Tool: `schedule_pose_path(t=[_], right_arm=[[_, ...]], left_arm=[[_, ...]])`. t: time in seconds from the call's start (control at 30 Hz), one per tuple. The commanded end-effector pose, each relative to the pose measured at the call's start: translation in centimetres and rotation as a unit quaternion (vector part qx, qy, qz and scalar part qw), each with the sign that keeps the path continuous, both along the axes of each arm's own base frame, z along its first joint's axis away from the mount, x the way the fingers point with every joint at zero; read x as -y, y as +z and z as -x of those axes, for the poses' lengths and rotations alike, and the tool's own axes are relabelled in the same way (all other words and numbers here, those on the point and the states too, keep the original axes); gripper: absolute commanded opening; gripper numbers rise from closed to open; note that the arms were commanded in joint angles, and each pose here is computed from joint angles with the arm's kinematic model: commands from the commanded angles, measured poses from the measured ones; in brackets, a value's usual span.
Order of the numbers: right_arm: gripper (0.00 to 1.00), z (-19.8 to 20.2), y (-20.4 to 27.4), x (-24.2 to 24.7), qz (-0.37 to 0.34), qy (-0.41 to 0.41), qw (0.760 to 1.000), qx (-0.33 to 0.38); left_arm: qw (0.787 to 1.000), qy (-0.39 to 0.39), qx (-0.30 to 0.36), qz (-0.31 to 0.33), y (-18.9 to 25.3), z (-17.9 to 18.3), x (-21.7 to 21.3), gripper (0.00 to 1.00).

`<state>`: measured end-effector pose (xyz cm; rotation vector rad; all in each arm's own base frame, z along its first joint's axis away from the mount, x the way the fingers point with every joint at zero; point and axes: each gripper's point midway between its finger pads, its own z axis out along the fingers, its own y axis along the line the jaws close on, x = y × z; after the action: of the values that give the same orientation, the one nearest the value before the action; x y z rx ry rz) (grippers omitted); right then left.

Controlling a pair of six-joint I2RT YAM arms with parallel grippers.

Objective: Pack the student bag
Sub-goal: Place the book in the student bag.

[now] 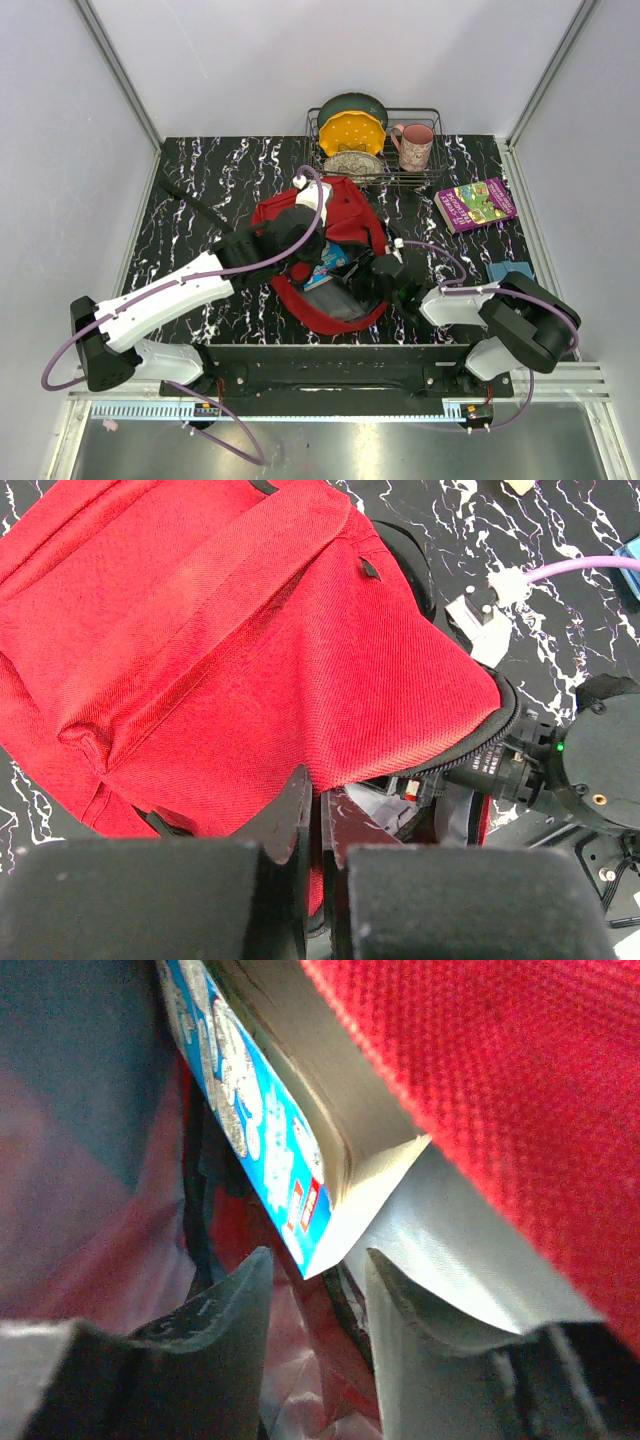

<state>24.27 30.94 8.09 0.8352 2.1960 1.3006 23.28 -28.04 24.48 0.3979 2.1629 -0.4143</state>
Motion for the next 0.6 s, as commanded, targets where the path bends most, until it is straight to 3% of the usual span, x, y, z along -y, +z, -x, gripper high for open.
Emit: schedule_pose_path(t=[0.0, 0.23, 0.4, 0.57], right_arm=[[0.43, -1.8, 1.8, -1.8, -0.031, -0.001, 0.999, 0.017], [0.26, -4.8, 3.0, -4.9, -0.058, 0.001, 0.997, 0.049], [0.26, -6.1, 4.7, -5.9, -0.047, 0.007, 0.996, 0.076], [0.37, -5.8, 4.1, -5.5, -0.036, 0.01, 0.997, 0.071]], left_arm=[[0.999, -0.002, 0.016, 0.044, 2.2, -0.3, 0.9, 0.0], [0.999, 0.003, 0.018, 0.044, 2.2, -0.2, 0.4, 0.0], [1.0, 0.015, 0.011, 0.017, 0.9, -0.3, -0.5, 0.0], [0.999, 0.047, 0.017, -0.019, -0.3, -0.8, -2.3, 0.0]])
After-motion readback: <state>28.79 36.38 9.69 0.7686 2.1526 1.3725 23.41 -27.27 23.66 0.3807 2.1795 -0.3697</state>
